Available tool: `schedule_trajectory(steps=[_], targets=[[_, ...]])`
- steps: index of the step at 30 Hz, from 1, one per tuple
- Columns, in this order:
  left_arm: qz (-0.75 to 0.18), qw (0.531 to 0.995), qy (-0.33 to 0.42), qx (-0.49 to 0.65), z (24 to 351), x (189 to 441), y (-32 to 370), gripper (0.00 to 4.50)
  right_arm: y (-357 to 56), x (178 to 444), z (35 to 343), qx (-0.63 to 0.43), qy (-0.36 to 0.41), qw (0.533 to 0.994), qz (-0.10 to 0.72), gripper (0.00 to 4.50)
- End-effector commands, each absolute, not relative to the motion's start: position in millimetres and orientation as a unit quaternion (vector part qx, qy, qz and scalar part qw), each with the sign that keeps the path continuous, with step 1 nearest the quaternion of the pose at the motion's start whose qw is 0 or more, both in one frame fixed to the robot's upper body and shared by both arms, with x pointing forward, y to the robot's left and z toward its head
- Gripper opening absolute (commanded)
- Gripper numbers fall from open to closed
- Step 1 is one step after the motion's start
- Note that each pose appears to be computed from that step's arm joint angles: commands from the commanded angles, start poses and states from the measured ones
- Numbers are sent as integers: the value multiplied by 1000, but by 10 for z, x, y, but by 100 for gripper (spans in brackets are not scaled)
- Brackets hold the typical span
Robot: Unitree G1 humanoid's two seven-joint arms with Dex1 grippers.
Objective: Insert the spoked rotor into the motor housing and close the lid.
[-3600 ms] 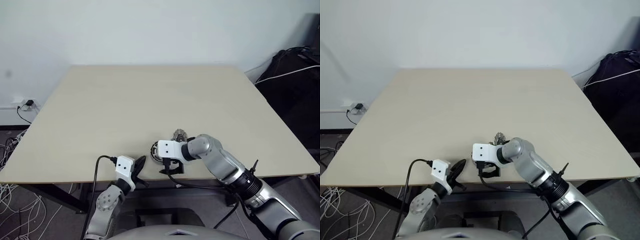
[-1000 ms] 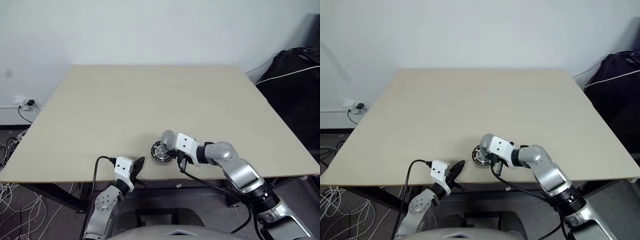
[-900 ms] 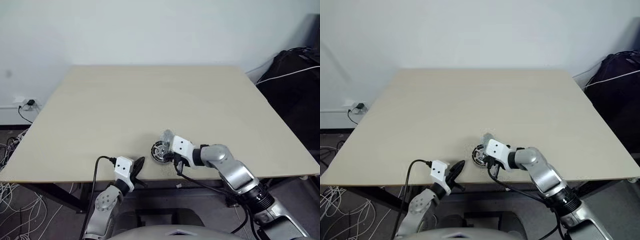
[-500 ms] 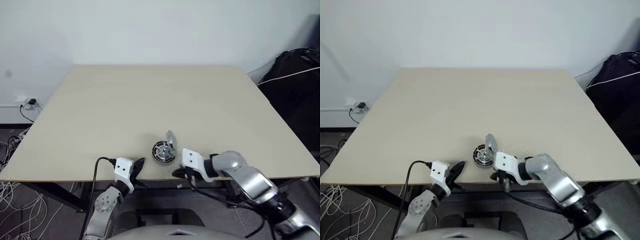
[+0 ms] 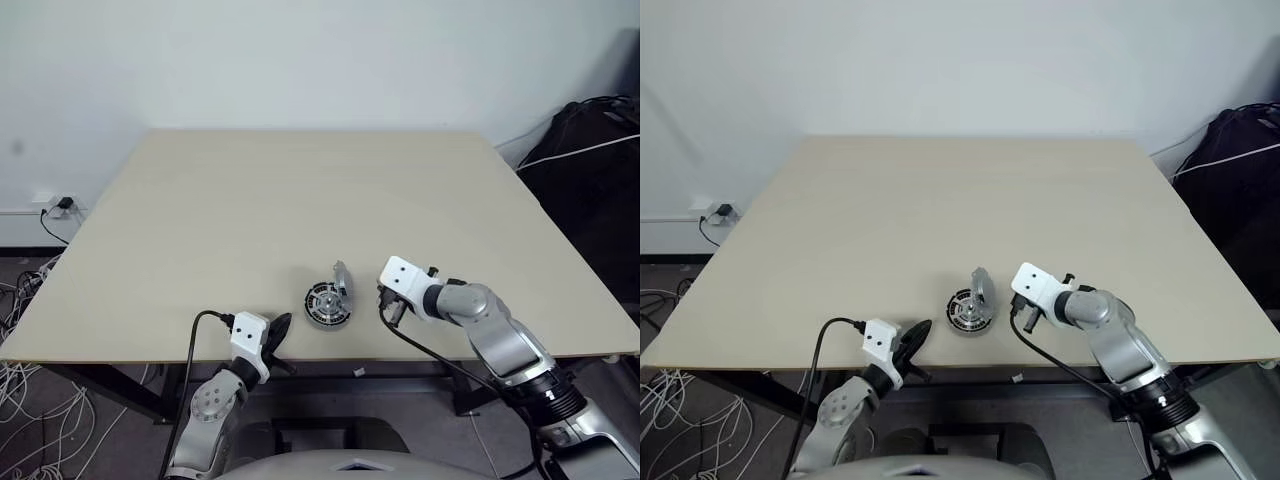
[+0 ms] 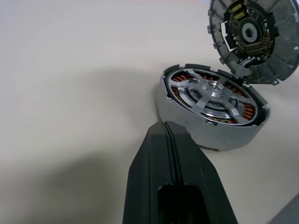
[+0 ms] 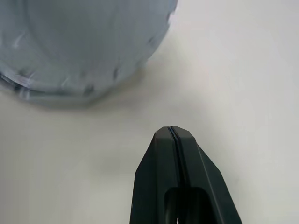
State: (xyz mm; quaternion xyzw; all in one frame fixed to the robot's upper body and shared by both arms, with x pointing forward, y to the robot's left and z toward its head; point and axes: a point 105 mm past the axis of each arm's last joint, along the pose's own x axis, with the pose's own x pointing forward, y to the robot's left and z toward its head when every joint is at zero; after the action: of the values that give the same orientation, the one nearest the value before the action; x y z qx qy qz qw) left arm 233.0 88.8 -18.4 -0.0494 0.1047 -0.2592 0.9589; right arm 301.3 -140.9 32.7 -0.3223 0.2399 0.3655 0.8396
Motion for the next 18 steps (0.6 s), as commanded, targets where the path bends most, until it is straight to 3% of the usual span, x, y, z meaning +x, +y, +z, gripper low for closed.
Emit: schedule_trajectory(steps=[1, 10, 18], targets=[[-267, 959, 77, -48, -34, 2379, 858, 0, -1294, 3063, 521, -298, 202, 855, 374, 1], [-262, 961, 79, -47, -36, 2378, 873, 0, -983, 2951, 711, -227, 156, 845, 459, 1], [-264, 960, 82, -46, -72, 2378, 880, 0, -813, 2970, 562, -199, 165, 844, 470, 1]])
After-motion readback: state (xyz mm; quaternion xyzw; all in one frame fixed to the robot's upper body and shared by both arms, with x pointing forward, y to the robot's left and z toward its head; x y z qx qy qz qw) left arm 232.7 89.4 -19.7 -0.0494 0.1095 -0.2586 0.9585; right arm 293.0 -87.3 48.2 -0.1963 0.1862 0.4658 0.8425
